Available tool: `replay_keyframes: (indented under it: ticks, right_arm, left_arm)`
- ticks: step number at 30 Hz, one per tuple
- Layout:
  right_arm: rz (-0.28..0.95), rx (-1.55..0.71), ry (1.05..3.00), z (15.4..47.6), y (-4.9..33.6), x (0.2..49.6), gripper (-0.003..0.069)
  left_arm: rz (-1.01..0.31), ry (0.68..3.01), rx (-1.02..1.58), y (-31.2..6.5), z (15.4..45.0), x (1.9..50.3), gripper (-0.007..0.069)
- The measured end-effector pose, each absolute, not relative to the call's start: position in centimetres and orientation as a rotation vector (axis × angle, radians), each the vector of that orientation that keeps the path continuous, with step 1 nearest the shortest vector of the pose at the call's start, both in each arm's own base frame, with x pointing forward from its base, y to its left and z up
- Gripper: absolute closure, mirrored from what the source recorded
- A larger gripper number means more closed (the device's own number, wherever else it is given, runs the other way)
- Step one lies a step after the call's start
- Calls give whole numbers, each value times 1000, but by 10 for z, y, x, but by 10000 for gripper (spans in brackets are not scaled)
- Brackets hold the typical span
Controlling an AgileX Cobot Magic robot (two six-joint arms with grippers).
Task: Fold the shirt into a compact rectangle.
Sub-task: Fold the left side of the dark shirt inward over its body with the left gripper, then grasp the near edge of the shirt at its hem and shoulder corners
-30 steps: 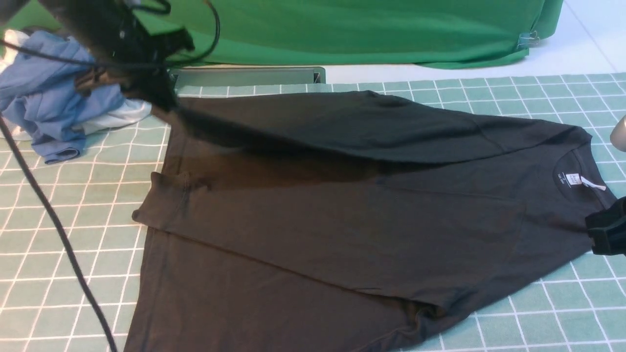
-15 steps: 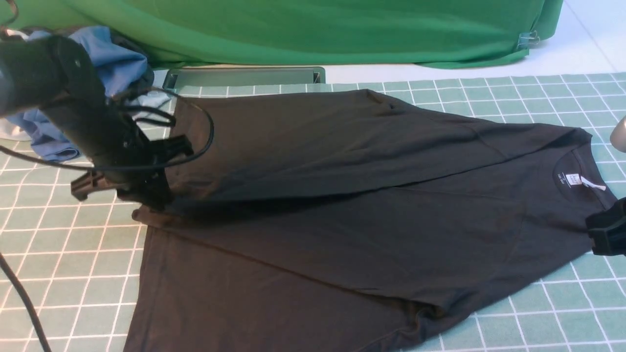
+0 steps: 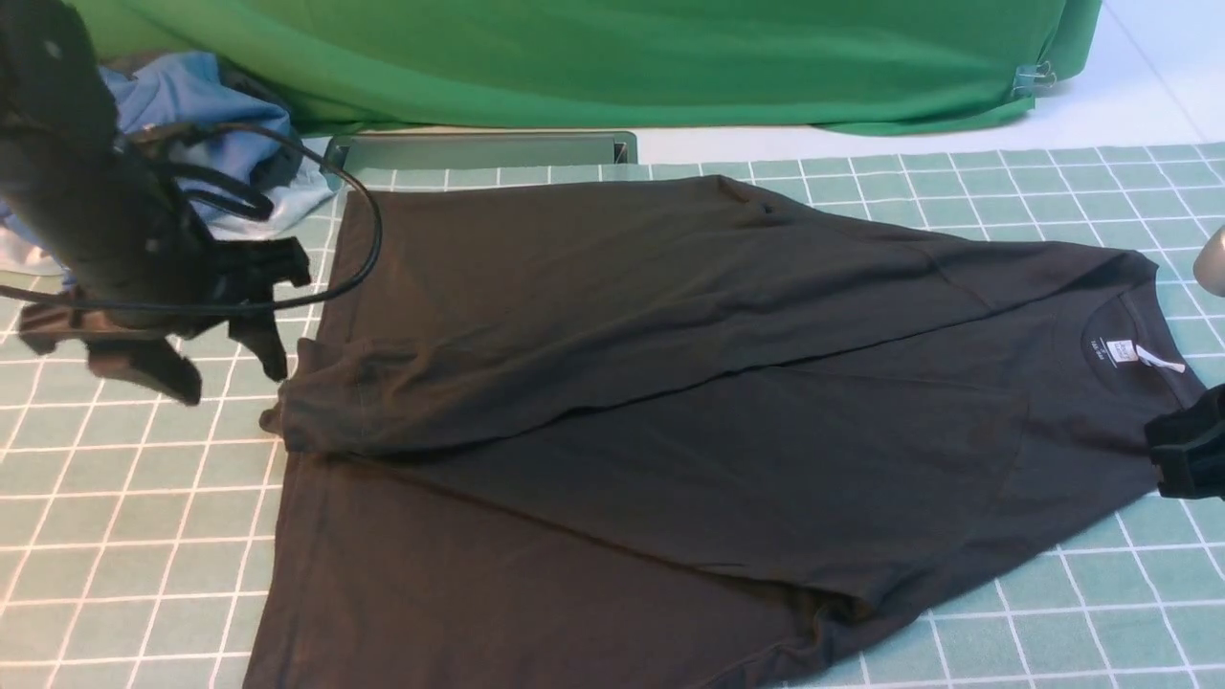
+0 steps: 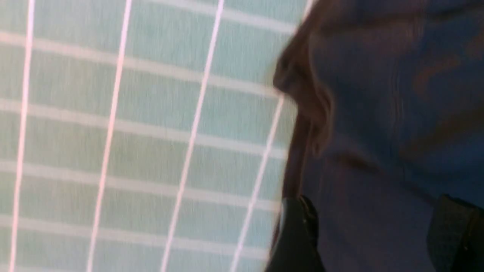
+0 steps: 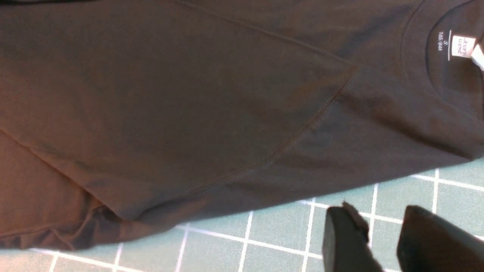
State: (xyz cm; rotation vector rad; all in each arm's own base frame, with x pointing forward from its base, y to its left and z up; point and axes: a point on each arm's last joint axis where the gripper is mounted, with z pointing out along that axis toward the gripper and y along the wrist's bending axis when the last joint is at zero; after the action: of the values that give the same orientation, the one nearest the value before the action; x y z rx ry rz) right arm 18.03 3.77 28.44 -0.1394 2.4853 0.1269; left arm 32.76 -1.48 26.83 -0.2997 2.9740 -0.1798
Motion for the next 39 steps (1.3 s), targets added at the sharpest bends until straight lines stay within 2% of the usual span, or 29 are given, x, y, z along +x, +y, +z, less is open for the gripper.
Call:
replay_keyframes:
  ticks: [3, 5, 8, 11, 12, 17, 22, 28, 35, 37, 39]
  right_arm:
    - [127, -139, 2486, 284, 38, 180, 421]
    - [126, -139, 2488, 284, 38, 180, 421]
    - [126, -140, 2489, 284, 38, 180, 421]
    - [126, -140, 2489, 284, 38, 180, 421]
    - [126, -140, 2489, 284, 38, 180, 421]
    - [126, -140, 2489, 284, 38, 180, 421]
    - [126, -140, 2489, 284, 38, 180, 421]
    - [126, -140, 2489, 284, 38, 180, 421]
    - [126, -140, 2489, 284, 38, 180, 421]
    - [126, -140, 2489, 284, 38, 180, 421]
    - [126, -140, 2489, 284, 38, 180, 421]
  left_arm:
    - [-268, 3015, -343, -20, 269, 316, 216]
    - [-306, 3073, -399, -27, 258, 298, 246]
    - [-258, 3153, -403, -36, 241, 278, 267]
    - [-146, 3239, -392, -49, 217, 251, 272]
    - [-78, 3267, -366, -58, 199, 235, 272]
    - [-3, 3273, -367, -71, 172, 212, 279]
    - [67, 3300, -415, -68, 162, 200, 282]
    - [91, 3302, -434, -65, 155, 194, 282]
    - [25, 3243, -450, -64, 151, 188, 287]
    - [9, 3234, -445, -64, 151, 188, 311]
    - [-10, 3232, -430, -65, 151, 188, 371]
